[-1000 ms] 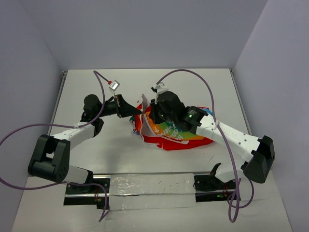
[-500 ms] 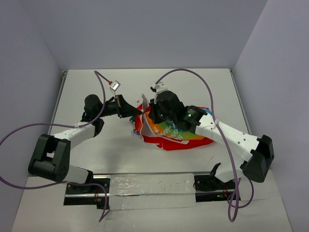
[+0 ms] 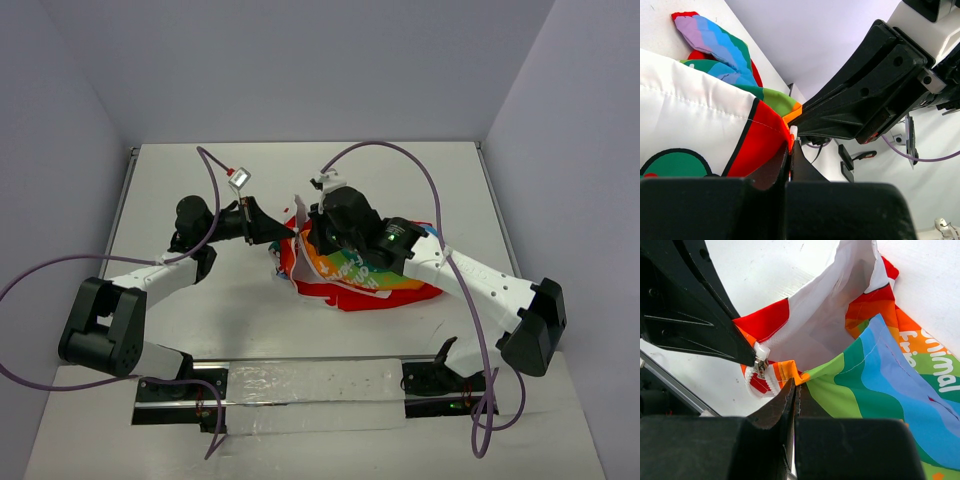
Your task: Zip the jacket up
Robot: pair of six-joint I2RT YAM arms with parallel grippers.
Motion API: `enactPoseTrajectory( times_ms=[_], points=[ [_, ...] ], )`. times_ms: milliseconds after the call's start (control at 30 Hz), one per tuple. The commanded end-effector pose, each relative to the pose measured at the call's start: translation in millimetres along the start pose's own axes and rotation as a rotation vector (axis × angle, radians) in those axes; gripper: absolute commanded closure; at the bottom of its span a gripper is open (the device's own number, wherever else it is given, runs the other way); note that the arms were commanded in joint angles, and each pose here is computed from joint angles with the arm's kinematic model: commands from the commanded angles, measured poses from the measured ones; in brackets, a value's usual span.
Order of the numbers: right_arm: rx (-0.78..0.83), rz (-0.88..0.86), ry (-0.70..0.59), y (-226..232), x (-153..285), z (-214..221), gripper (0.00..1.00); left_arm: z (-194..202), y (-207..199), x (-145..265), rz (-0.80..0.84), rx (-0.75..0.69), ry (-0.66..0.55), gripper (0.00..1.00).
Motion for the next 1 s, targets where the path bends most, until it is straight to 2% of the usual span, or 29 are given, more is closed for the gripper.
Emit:
enactPoseTrajectory(
  times_ms=[0, 967],
  points=[
    [-0.003, 0.000, -0.078, 4.5, 11.5, -20.0, 1.00, -1.6, -2.7, -1.7, 0.018, -0.057, -0.005, 1.00],
    [-0.026, -0.002, -0.125, 7.8, 16.1, -34.1, 1.00, 0.7, -2.3, -3.8, -0.002, -0.051, -0.012, 1.00]
  ],
)
Point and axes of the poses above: each gripper's point midway between its finger pads, its own x axis back along the fingers, its own y axis along the line the jaws close on, z = x × y, the point moved 8 cm from there along x, back along the fingers, and after that the axes turned 11 degrees about x, right-handed, at the moved point
